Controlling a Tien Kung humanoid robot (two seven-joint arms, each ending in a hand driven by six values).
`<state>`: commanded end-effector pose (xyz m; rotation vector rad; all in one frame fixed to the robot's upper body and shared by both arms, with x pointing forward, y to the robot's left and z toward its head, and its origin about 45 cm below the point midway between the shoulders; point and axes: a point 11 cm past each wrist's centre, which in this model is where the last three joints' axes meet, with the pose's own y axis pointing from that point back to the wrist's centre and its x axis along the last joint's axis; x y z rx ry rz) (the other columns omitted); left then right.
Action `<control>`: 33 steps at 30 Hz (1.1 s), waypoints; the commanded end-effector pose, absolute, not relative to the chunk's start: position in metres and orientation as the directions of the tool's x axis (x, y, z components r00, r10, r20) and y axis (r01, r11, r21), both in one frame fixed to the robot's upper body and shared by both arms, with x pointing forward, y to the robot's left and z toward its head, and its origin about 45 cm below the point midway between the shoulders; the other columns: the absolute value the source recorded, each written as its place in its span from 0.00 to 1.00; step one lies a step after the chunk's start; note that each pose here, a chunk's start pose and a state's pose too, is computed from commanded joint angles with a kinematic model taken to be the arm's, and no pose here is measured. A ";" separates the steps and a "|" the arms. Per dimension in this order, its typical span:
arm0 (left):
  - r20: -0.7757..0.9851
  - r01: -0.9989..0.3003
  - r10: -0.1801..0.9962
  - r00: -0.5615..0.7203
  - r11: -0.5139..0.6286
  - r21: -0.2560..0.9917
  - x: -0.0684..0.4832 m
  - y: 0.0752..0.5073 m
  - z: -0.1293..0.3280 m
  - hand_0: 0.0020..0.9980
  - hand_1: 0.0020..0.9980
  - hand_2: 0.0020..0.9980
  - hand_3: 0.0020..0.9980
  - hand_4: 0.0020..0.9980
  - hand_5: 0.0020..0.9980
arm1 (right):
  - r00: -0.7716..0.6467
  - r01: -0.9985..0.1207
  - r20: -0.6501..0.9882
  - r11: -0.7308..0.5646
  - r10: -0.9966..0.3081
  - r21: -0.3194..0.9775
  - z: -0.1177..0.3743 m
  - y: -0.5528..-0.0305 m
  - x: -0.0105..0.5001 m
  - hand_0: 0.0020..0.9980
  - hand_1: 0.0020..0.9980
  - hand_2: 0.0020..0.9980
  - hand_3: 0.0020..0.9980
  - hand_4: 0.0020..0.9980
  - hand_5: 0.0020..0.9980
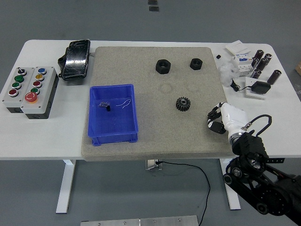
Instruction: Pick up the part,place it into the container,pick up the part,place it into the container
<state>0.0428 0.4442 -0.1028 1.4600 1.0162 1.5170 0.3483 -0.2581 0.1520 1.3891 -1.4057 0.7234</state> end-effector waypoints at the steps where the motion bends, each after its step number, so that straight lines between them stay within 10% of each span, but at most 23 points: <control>1: 0.374 -0.005 0.927 -0.034 -0.374 0.927 0.042 0.444 -0.103 0.66 0.63 0.57 0.61 0.69 0.36 | 0.139 -0.967 0.910 0.146 -0.391 0.211 0.156 -0.251 0.351 0.22 0.42 0.49 0.48 0.50 0.20; 18: 0.377 0.022 0.925 -0.038 -0.377 0.926 0.039 0.445 -0.103 0.66 0.63 0.57 0.61 0.69 0.36 | 0.310 -0.936 0.703 -0.335 -0.640 0.108 0.190 -0.089 0.347 0.28 0.45 0.53 0.49 0.51 0.22; 19: 0.378 0.024 0.925 -0.038 -0.377 0.926 0.039 0.445 -0.103 0.66 0.63 0.57 0.61 0.69 0.36 | 0.326 -0.929 0.696 -0.354 -0.640 0.110 0.191 -0.083 0.345 0.41 0.57 0.63 0.63 0.53 0.21; 24: 0.381 0.031 0.924 -0.040 -0.380 0.925 0.037 0.446 -0.102 0.66 0.63 0.57 0.61 0.69 0.36 | 0.387 -0.899 0.684 -0.419 -0.619 0.129 0.189 -0.067 0.340 0.41 0.57 0.63 0.63 0.53 0.21; 25: 0.381 0.031 0.924 -0.040 -0.380 0.925 0.037 0.446 -0.102 0.66 0.63 0.57 0.61 0.69 0.36 | 0.391 -0.896 0.685 -0.424 -0.614 0.132 0.189 -0.066 0.340 0.63 0.72 0.74 0.69 0.66 0.21; 33: 0.378 0.033 0.925 -0.040 -0.377 0.926 0.038 0.445 -0.102 0.66 0.63 0.57 0.62 0.69 0.36 | 0.381 -0.905 0.704 -0.399 -0.599 0.149 0.186 -0.066 0.340 0.64 0.73 0.76 0.72 0.73 0.17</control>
